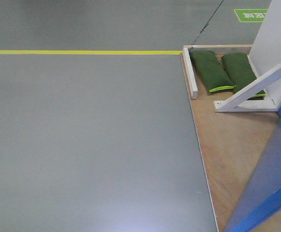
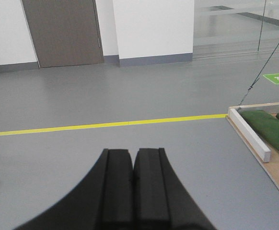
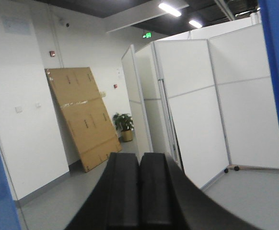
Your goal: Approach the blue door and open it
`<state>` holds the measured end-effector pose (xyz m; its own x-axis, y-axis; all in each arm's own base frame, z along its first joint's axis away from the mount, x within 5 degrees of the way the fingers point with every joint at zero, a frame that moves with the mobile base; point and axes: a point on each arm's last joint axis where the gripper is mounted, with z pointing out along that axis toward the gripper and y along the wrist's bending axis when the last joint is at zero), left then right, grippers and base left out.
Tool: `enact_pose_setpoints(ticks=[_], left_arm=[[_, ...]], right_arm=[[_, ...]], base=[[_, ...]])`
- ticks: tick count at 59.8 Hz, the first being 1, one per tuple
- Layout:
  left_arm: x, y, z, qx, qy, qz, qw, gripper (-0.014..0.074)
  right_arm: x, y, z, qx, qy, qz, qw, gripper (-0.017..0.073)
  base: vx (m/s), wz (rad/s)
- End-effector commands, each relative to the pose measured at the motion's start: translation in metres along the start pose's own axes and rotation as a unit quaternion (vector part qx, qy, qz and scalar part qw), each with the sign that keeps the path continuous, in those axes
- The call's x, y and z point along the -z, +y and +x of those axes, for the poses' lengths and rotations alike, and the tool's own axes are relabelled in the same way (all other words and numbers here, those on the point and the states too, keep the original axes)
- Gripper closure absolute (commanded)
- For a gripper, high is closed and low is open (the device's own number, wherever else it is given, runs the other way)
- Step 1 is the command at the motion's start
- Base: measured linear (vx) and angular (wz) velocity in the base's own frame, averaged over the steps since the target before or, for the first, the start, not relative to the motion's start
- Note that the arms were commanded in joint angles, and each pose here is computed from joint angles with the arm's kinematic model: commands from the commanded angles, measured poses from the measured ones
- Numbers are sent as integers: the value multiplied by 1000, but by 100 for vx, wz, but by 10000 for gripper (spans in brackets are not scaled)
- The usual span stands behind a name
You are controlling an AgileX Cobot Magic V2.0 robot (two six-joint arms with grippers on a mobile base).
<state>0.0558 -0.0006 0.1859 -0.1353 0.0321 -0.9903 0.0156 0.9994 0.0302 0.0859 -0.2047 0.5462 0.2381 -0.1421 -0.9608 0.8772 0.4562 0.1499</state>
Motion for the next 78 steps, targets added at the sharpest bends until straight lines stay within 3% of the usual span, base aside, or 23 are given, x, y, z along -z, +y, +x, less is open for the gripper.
enact_pose_setpoints(ticks=[1, 8, 17, 41, 63, 78], left_arm=[[1, 0, -6, 1, -46, 2, 999, 524], [1, 0, -6, 1, -46, 2, 999, 524], [1, 0, -6, 1, -46, 2, 999, 524], [1, 0, -6, 1, -46, 2, 999, 524], [1, 0, -6, 1, -46, 2, 999, 524], [1, 0, -6, 1, -46, 2, 999, 524]], right_arm=[[2, 12, -12, 18, -36, -19, 999, 567], [-3, 26, -6, 47, -34, -46, 997, 567], [-13, 41, 1, 63, -45, -71, 994, 567], [-11, 84, 12, 38, -31, -155, 987, 567], [-2, 108, 14, 25, -29, -205, 978, 567], [12, 147, 20, 3, -16, -282, 959, 567]], base=[[0, 0], [0, 0], [0, 0], [0, 0], [0, 0], [0, 0]])
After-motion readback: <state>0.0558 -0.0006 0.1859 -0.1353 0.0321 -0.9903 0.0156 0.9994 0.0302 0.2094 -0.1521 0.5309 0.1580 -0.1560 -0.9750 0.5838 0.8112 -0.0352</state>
